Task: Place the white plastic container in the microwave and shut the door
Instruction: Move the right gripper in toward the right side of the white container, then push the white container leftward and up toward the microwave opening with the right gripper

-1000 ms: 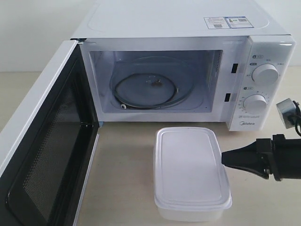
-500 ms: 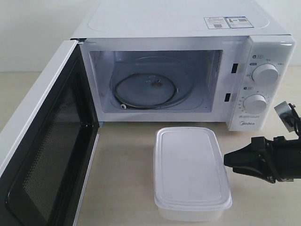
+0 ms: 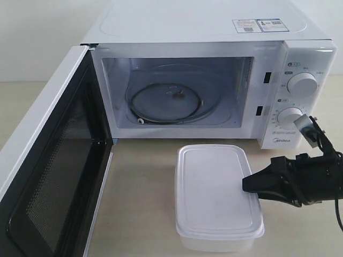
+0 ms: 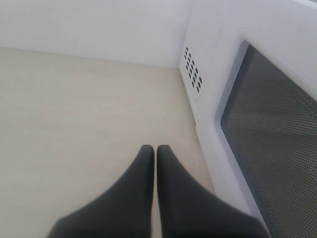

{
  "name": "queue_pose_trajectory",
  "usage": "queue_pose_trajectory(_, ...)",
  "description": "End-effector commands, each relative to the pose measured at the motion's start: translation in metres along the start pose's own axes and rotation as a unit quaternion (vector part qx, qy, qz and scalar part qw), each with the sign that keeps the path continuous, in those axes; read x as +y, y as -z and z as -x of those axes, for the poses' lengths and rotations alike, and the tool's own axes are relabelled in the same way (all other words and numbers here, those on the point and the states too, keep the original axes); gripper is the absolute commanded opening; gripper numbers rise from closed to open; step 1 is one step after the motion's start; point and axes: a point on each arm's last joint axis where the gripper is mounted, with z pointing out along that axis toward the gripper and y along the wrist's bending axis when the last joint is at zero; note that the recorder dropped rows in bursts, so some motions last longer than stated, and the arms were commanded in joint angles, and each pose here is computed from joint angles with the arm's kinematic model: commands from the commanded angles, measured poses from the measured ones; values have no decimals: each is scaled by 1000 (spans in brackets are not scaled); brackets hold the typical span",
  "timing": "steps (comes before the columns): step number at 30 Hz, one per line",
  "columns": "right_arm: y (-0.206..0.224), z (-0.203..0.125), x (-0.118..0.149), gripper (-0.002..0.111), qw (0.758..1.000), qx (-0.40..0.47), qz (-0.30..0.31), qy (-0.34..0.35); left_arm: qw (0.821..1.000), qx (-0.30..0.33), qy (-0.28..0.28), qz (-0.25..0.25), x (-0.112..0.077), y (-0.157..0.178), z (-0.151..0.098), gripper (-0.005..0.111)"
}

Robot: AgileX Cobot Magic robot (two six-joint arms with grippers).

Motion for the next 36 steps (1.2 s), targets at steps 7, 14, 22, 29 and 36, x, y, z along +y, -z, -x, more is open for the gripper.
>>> queue_pose_trajectory(7,0,-2,0,42,1000,21,-2,-7,1000,0,5,2,0,0,-1,4)
queue_pose_trajectory(14,0,-4,0,42,999,32,-3,-15,1000,0,5,2,0,0,-1,4)
queue_pose_trajectory(22,0,-5,0,0,999,38,-4,-9,1000,0,5,2,0,0,-1,4)
queue_pose_trajectory(29,0,-5,0,0,999,38,-2,1,1000,0,5,2,0,0,-1,4)
queue_pose_trajectory(36,1,-1,15,0,997,16,77,7,1000,0,5,2,0,0,-1,4)
